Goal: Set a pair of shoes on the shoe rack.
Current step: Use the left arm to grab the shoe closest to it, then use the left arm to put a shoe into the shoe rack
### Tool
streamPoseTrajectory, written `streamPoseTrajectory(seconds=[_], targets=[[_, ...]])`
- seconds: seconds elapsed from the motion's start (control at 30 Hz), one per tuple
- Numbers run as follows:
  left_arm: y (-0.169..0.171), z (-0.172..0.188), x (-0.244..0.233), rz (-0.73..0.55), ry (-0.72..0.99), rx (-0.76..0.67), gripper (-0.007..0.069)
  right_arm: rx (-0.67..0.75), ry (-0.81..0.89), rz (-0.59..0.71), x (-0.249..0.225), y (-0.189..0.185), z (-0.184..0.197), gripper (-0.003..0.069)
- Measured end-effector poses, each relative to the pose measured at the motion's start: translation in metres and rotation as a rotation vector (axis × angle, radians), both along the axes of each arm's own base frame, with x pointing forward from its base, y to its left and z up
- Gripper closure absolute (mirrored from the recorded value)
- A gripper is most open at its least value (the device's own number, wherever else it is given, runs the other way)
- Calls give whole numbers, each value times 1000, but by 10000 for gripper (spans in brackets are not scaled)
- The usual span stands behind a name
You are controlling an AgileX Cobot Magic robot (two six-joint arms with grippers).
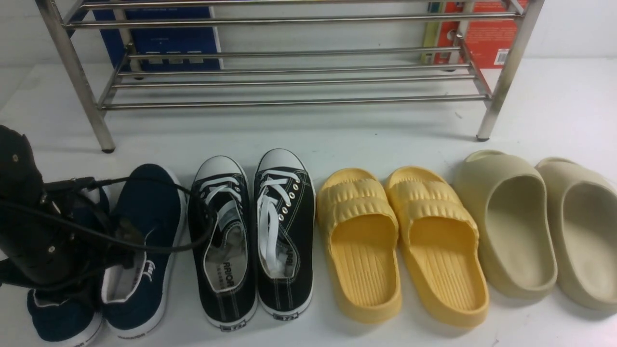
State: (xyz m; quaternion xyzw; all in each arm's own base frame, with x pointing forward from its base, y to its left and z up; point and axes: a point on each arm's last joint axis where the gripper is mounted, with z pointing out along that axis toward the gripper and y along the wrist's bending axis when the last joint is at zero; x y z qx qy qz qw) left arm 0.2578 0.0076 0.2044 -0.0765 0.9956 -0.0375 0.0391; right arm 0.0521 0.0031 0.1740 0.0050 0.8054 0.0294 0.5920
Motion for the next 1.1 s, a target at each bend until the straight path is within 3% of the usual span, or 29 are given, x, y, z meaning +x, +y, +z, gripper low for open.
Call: streamPoseTrajectory(seconds=[0.3, 0.47, 0.73, 1.1], targets=[[-3, 96, -31, -9, -195, 0, 616, 0, 0, 0, 0, 0, 0, 419], [-12, 128, -38, -77, -259, -9, 616, 0, 0, 0, 0, 0, 0, 419], [-57, 122, -5, -254, -261, -43, 616, 0, 0, 0, 0, 0, 0, 419], [-69, 102, 81, -278, -239, 12, 616, 0, 0, 0, 0, 0, 0, 419]])
